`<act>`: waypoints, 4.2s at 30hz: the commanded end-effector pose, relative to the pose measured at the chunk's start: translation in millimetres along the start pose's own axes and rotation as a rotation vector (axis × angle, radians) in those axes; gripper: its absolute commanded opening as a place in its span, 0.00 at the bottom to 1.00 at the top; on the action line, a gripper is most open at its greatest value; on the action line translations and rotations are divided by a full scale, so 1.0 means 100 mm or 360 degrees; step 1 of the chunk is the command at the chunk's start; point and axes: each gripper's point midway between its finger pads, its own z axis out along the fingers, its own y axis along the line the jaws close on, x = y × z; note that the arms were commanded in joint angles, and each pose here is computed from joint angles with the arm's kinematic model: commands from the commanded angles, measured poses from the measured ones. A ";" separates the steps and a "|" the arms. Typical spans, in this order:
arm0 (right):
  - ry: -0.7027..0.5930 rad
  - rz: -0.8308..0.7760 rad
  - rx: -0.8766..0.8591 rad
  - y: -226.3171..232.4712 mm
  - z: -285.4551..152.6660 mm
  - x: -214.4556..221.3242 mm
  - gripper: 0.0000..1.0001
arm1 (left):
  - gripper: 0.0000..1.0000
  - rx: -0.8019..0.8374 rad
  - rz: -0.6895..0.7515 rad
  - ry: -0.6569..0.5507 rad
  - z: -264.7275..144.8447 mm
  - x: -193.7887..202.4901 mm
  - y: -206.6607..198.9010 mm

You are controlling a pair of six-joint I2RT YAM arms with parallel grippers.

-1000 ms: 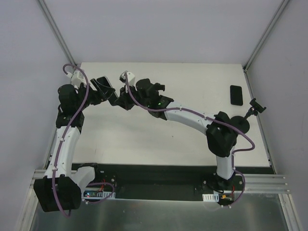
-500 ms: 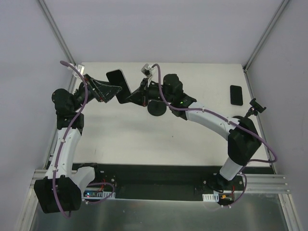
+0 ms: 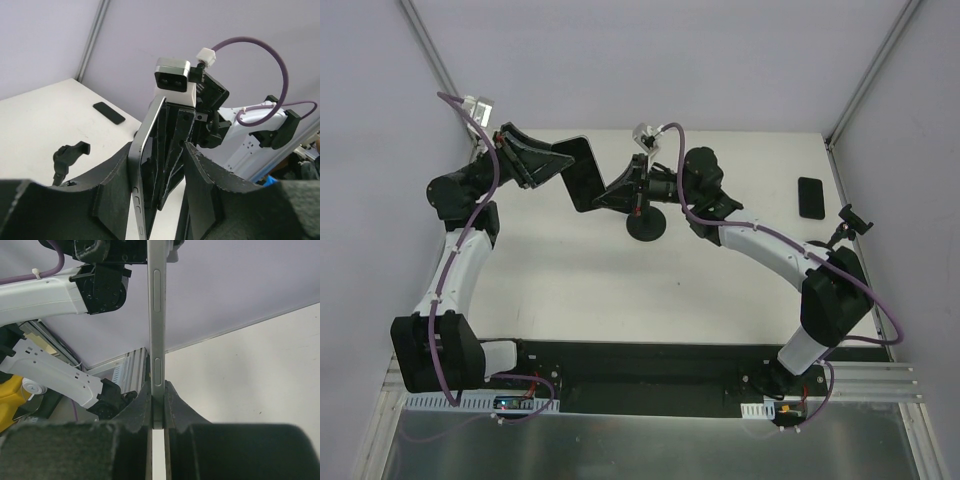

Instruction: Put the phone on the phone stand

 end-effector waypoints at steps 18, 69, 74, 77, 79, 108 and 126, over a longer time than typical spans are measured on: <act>-0.0011 -0.0139 -0.0166 0.09 0.10 -0.19 0.01 | 0.21 0.0025 0.0189 0.0142 -0.02 0.18 -0.15; 0.0218 -0.0005 0.1931 -1.67 -1.32 0.23 0.29 | 0.00 -0.0668 0.0076 0.0008 -0.21 0.36 0.68; 0.0211 -0.0041 0.1943 -1.67 -1.33 0.18 0.27 | 0.00 -0.0629 0.0053 0.0037 -0.15 0.40 0.65; 0.0209 -0.0044 0.1939 -1.67 -1.32 0.17 0.29 | 0.00 -0.0621 0.0075 0.0039 -0.14 0.42 0.63; 0.0230 -0.0078 0.1936 -1.68 -1.32 0.16 0.30 | 0.00 -0.0623 0.0090 0.0040 -0.14 0.42 0.62; 0.0313 -0.0129 0.1904 -1.80 -1.22 0.17 0.01 | 0.00 -0.0497 0.0076 0.0141 -0.02 0.56 0.52; 0.0423 -0.0239 0.0998 -1.03 -0.44 0.34 0.01 | 0.00 0.0061 0.0688 0.0345 0.43 1.19 -0.16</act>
